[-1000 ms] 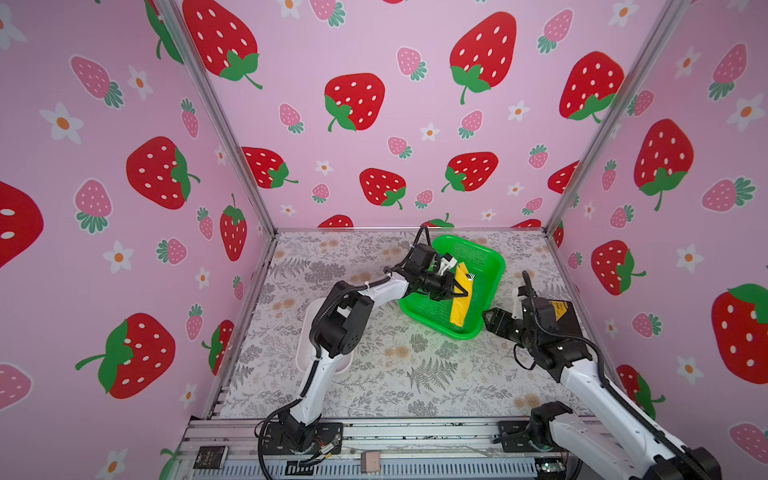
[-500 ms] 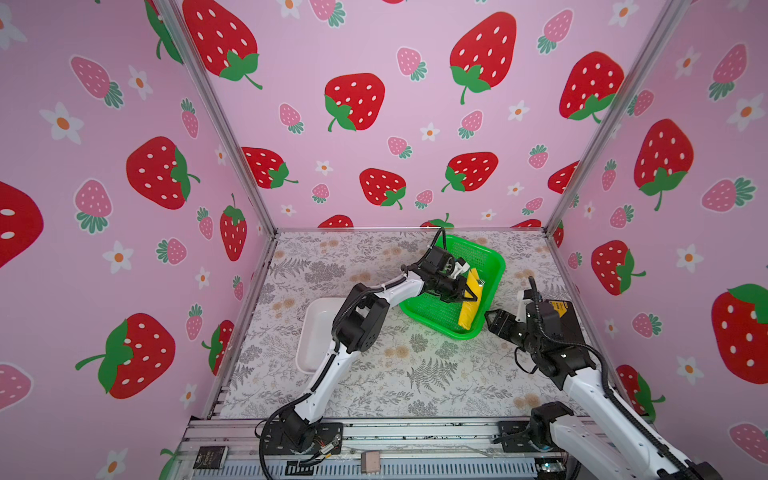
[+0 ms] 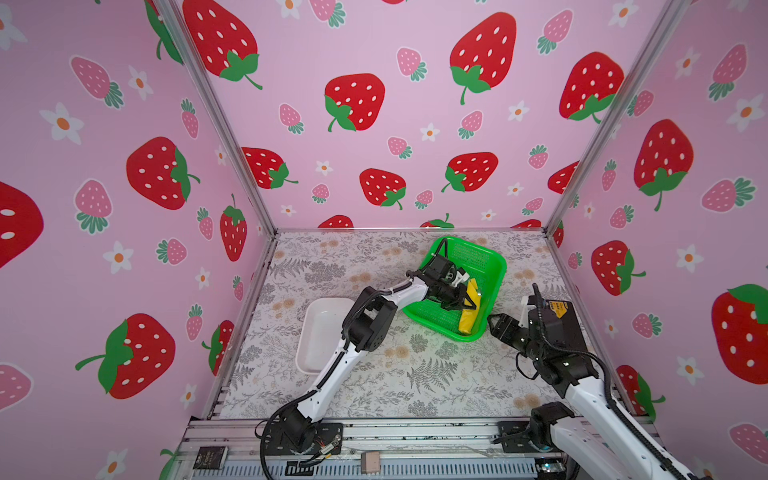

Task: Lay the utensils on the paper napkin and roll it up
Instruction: 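Lower the bundle into the basket corner with the left gripper, then open the left gripper and lift it out of the basket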

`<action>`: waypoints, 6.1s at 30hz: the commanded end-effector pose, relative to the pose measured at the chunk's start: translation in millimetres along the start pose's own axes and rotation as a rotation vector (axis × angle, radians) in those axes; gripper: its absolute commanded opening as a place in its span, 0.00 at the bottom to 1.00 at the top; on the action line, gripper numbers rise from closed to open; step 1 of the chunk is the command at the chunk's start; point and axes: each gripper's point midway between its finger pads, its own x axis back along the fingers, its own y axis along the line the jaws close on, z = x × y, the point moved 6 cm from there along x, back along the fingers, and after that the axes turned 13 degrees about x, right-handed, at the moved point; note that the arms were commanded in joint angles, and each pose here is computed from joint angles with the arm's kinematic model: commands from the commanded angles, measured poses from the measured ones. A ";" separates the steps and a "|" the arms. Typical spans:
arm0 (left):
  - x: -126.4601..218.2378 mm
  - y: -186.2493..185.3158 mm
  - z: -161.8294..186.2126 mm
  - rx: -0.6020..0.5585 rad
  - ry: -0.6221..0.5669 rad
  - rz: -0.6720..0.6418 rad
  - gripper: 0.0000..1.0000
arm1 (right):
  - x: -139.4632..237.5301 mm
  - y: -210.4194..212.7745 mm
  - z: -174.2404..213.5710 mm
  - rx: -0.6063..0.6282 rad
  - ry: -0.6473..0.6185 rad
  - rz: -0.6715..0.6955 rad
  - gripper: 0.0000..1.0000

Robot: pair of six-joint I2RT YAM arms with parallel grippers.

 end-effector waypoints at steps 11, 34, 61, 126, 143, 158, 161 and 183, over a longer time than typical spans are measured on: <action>-19.6 11.5 6.8 0.028 0.030 -0.037 0.01 | -5.5 1.1 2.6 -0.027 0.021 -0.021 0.70; -18.9 23.9 10.8 0.064 0.002 -0.171 0.24 | -10.3 0.4 3.6 -0.096 0.031 -0.049 0.71; -12.7 10.9 11.0 -0.018 -0.066 -0.314 0.46 | -11.6 2.7 2.1 -0.096 0.047 -0.060 0.70; 42.2 -36.9 12.3 -0.207 -0.241 -0.546 0.67 | -16.2 3.6 7.6 -0.102 0.059 -0.090 0.71; 22.2 -0.2 11.4 -0.125 -0.180 -0.581 0.34 | -19.2 4.5 9.8 -0.102 0.077 -0.101 0.71; 15.0 -1.9 11.4 -0.099 -0.136 -0.478 0.27 | -24.7 2.5 12.3 -0.104 0.092 -0.090 0.71; 24.3 -17.7 12.6 -0.121 -0.154 -0.466 0.35 | -24.1 -0.5 8.3 -0.093 0.077 -0.052 0.71; 276.4 -79.0 107.4 -0.400 -0.929 -0.660 0.76 | 20.9 -52.2 -73.3 0.385 -0.432 0.631 0.85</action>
